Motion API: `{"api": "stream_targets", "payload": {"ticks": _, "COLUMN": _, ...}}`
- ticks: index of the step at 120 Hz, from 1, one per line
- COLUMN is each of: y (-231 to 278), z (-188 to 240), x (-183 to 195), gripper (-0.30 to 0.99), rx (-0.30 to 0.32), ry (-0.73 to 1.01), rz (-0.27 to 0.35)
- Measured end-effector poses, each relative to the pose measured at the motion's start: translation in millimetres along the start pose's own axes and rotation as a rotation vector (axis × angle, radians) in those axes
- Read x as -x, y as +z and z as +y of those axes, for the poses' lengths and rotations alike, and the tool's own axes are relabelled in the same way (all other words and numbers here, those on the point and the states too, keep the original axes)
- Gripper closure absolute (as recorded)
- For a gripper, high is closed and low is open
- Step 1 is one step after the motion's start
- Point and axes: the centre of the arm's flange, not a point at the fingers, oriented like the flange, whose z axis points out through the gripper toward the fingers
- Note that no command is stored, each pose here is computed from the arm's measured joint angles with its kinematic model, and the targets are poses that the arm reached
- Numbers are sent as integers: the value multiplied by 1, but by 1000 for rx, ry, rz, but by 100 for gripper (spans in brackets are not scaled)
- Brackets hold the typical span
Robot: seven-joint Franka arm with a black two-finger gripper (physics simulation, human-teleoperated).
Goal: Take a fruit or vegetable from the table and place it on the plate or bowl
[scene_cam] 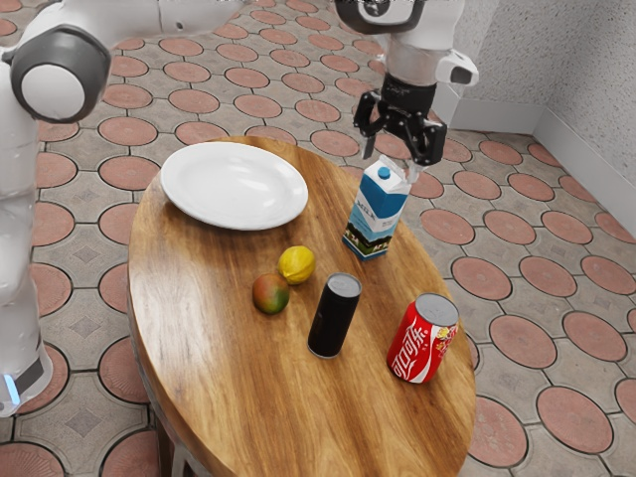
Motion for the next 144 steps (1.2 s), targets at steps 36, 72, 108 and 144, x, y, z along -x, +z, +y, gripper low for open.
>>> {"api": "stream_targets", "payload": {"ticks": 36, "y": -16, "z": -26, "x": 10, "gripper": 0, "rx": -11, "ry": -430, "rz": -52}}
{"api": "stream_targets", "payload": {"ticks": 72, "y": 64, "z": -85, "x": 17, "gripper": 0, "rx": -109, "ry": -268, "rz": -166}}
{"api": "stream_targets", "payload": {"ticks": 108, "y": 148, "z": -87, "x": 25, "gripper": 1, "rx": -85, "ry": -35, "rz": -212}}
{"api": "stream_targets", "payload": {"ticks": 144, "y": 186, "z": -101, "x": 31, "gripper": 1, "rx": -50, "ry": 83, "rz": -227}}
